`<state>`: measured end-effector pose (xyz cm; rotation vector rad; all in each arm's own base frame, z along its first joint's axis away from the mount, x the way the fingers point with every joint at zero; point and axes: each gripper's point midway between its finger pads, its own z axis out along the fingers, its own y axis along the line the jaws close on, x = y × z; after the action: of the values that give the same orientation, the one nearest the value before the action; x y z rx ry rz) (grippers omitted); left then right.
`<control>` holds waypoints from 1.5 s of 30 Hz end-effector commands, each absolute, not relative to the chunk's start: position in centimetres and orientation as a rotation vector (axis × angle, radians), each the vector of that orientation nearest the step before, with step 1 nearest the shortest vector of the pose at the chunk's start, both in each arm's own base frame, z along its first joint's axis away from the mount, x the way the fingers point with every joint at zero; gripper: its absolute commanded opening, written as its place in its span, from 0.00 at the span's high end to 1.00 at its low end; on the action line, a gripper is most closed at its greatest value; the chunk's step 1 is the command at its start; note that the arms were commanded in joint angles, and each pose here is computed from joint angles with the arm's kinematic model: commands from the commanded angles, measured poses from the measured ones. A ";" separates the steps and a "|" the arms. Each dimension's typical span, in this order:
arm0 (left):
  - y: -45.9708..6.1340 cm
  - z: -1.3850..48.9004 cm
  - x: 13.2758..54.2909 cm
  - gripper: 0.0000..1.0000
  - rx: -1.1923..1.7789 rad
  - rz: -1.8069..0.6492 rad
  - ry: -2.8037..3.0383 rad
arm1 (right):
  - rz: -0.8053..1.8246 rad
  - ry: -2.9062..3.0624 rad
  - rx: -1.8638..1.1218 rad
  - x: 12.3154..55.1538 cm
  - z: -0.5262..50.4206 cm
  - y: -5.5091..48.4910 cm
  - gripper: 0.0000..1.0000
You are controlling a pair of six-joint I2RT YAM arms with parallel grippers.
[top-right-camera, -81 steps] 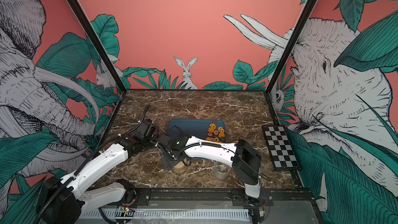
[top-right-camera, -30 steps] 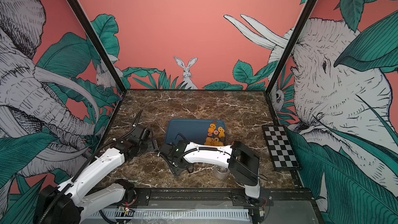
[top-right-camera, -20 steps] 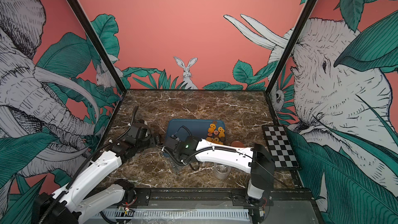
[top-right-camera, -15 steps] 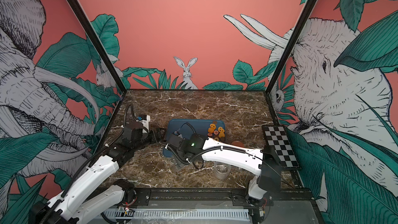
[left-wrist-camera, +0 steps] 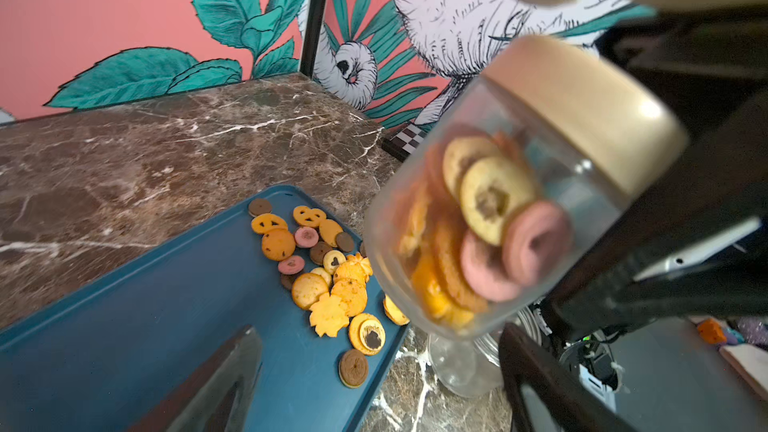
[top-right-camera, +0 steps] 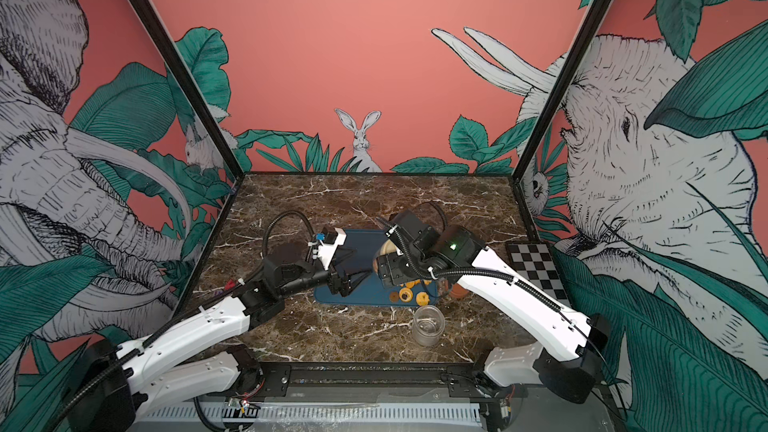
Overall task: Pour the cookies out of the jar
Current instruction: Pick up the jar from the center of the board.
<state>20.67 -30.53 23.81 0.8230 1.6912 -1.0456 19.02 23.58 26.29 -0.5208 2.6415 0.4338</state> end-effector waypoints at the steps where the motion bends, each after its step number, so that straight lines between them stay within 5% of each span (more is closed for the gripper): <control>1: -31.5 27.1 19.4 0.01 0.947 -1.011 1.415 | 0.569 2.588 -0.643 18.0 29.0 24.6 0.66; 31: -31.6 27.6 17.9 0.01 1.043 -1.000 1.299 | 1.143 2.455 -0.788 15.6 31.9 31.9 0.66; 34: -31.5 27.5 17.8 0.24 1.050 -0.991 1.296 | 1.147 2.464 -0.777 15.6 31.4 31.9 0.66; 36: -31.4 27.8 17.9 0.66 1.043 -0.986 1.291 | 1.155 2.473 -0.765 15.6 31.0 32.0 0.66; 37: -31.3 27.8 18.0 0.78 1.037 -0.981 1.298 | 1.153 2.479 -0.761 15.7 30.7 32.1 0.64; 38: -31.3 28.0 18.2 0.85 1.029 -0.973 1.303 | 1.148 2.485 -0.754 15.7 30.5 32.1 0.59; 40: -31.1 28.1 18.4 1.00 1.013 -0.962 1.311 | 1.116 2.497 -0.733 16.0 30.1 31.7 0.31; 42: -30.6 28.2 18.8 1.00 0.965 -0.946 1.320 | 1.054 2.502 -0.718 16.4 29.9 31.1 0.01; 45: -29.3 27.9 20.0 1.00 0.857 -0.888 1.364 | 0.910 2.504 -0.677 17.4 29.8 29.4 0.01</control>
<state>18.86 -30.81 24.62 1.0040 1.4403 -0.9430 16.68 30.48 27.85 -0.6936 2.5886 0.9756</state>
